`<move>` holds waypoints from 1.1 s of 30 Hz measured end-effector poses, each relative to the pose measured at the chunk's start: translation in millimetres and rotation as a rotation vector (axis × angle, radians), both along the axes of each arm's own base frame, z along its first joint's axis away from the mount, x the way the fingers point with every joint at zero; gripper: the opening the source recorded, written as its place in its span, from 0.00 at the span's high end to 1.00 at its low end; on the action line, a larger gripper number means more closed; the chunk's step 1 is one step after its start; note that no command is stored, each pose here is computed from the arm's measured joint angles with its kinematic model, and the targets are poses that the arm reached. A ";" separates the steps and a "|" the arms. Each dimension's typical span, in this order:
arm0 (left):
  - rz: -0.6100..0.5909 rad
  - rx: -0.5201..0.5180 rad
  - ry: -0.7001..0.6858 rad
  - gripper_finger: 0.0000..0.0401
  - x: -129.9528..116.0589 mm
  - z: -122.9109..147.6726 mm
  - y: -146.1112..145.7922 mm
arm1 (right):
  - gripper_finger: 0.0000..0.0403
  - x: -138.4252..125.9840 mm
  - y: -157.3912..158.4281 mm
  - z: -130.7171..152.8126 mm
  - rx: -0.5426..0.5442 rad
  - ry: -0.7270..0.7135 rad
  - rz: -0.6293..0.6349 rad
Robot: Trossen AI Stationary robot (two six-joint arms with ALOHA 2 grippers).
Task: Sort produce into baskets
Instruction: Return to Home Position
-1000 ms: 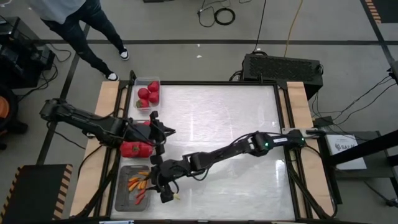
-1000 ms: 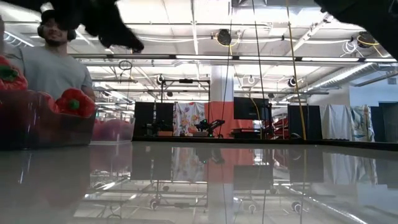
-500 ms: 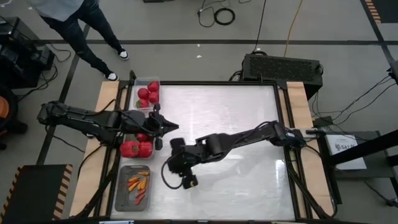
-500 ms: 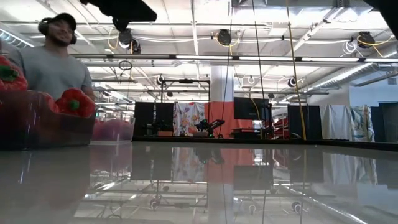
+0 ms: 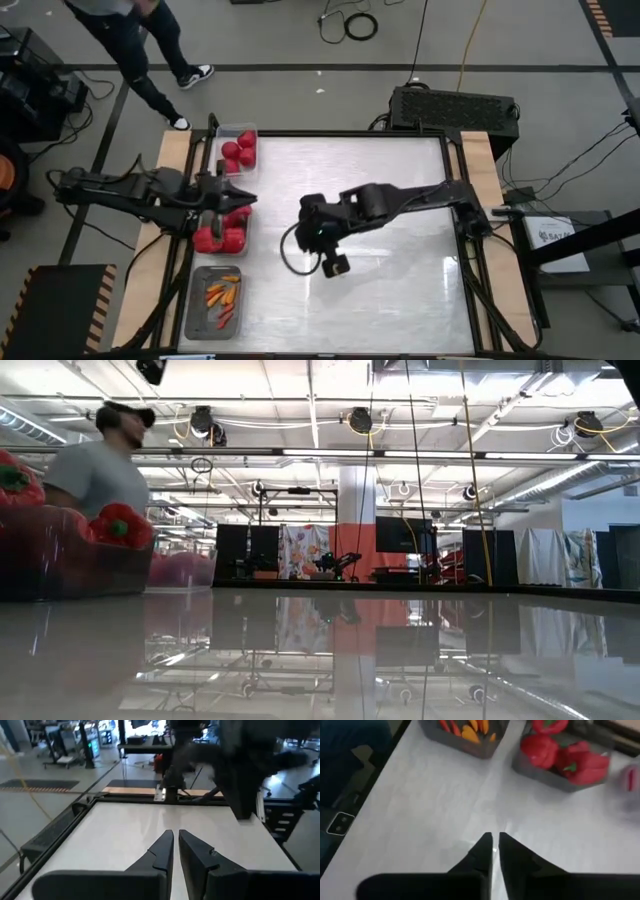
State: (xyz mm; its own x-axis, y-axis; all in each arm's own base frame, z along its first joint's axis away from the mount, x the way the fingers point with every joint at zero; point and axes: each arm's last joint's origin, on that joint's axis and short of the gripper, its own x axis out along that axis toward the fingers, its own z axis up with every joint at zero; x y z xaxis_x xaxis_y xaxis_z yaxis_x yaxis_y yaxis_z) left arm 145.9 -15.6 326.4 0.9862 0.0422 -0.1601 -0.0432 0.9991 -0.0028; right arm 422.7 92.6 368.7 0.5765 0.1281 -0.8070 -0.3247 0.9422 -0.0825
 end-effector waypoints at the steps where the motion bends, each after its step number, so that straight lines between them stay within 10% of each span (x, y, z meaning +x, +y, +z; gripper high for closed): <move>1: -0.011 0.013 -0.006 0.91 -4.4 -2.9 -0.6 | 0.94 -1.9 -4.1 3.6 0.000 -0.006 -0.006; 15: -0.048 -0.002 -0.131 0.91 -37.1 -58.7 -0.2 | 0.99 -21.5 -65.7 16.2 0.028 -0.001 -0.057; 33: 0.147 0.021 -0.108 0.91 -42.4 -105.7 10.8 | 1.00 -134.0 -134.1 -123.6 0.252 -0.555 -0.308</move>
